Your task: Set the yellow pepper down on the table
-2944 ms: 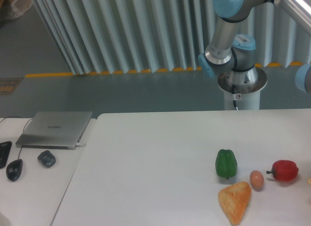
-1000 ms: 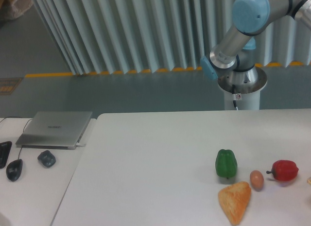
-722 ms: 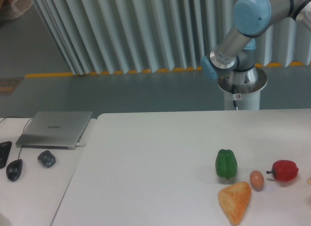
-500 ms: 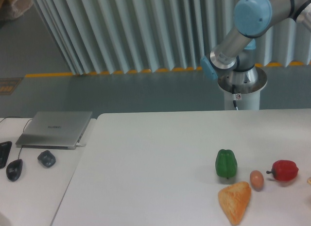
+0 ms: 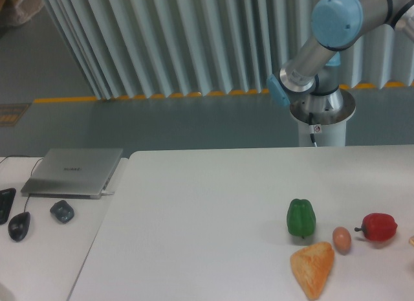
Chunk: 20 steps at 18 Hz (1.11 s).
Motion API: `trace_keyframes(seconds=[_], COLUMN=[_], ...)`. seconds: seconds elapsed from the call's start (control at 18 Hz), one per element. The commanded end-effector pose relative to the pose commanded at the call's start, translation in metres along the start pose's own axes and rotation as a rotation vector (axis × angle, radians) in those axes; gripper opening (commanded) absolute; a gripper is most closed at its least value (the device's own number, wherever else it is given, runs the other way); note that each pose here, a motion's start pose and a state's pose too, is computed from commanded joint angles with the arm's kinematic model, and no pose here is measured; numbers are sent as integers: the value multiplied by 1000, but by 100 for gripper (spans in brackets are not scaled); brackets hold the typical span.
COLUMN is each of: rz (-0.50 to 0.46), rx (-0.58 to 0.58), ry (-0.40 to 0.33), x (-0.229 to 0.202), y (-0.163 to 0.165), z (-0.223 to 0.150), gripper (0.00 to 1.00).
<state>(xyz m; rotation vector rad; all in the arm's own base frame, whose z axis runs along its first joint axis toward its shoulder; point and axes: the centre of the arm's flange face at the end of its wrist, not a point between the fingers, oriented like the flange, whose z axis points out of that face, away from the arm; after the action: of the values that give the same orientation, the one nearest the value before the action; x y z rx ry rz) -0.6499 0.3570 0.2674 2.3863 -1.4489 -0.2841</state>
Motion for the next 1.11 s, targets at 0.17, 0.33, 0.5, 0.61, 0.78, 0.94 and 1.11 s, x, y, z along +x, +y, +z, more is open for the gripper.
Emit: trace_keyframes(seconds=[0.17,0.33,0.5,0.61,0.78,0.94,1.11], rz=[-1,-2,-9,-12,-16,-18,-20], rx=[1,1,-1,-2,-7,-7,-9], ry=[3,5,4,5,10,11,10], x=[3,4,6,6,5,5,4], y=[3,5,8,7,6,5,4], z=[2,3,2,1,0,-3,-5], gripper=[100,100,100,96,76,65,60])
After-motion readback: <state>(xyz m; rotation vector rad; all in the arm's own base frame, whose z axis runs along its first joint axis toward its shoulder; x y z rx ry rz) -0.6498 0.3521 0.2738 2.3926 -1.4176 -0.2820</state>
